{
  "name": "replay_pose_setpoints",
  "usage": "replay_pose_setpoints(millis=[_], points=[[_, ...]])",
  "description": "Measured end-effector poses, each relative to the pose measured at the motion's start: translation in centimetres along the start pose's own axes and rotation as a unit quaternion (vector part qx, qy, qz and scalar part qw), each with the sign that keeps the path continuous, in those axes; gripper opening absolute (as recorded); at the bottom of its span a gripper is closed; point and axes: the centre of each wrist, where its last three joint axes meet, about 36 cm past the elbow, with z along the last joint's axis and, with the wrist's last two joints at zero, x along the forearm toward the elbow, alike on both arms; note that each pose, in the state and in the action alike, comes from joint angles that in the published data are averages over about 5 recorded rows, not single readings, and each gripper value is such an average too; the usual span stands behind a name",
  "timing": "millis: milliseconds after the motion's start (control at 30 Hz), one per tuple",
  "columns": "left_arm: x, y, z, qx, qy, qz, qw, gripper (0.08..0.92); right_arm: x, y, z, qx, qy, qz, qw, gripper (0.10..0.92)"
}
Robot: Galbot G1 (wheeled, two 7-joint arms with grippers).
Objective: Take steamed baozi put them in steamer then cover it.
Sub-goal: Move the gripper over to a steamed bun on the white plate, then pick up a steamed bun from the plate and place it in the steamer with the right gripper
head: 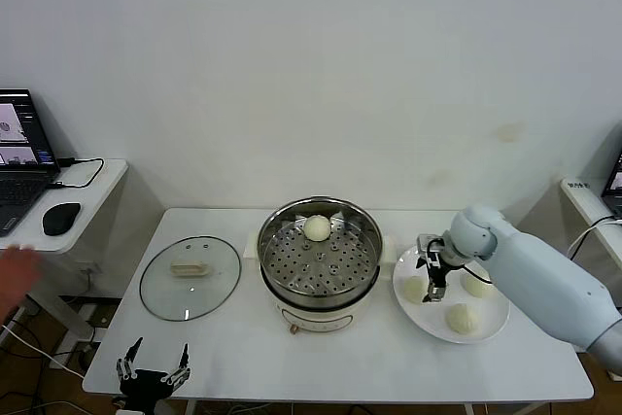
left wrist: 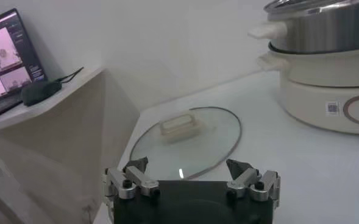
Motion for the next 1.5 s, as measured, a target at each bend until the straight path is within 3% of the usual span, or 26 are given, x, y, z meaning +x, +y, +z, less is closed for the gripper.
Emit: replay_pose_setpoints(millis=[733,1033,1500], points=[[-0.5,-0.2,0.3,0.004,0.003,-0.001,1.0,0.823,-2.1,-0.4,0.2,-0.005,0.009,-0.008,1.0,0.821],[-0.5,-0.2,0.4,0.003,0.004,-0.001,1.0,0.823,-2.3,-0.4,0.2,-0.007,0.005,-0.016,1.0,0.713],[-0.5,-0.5,0.1,0.003,0.0,-0.001,1.0,0.823,0.6,-0.8,1.4,-0.017,0.004,-0.016,1.0,0.651]])
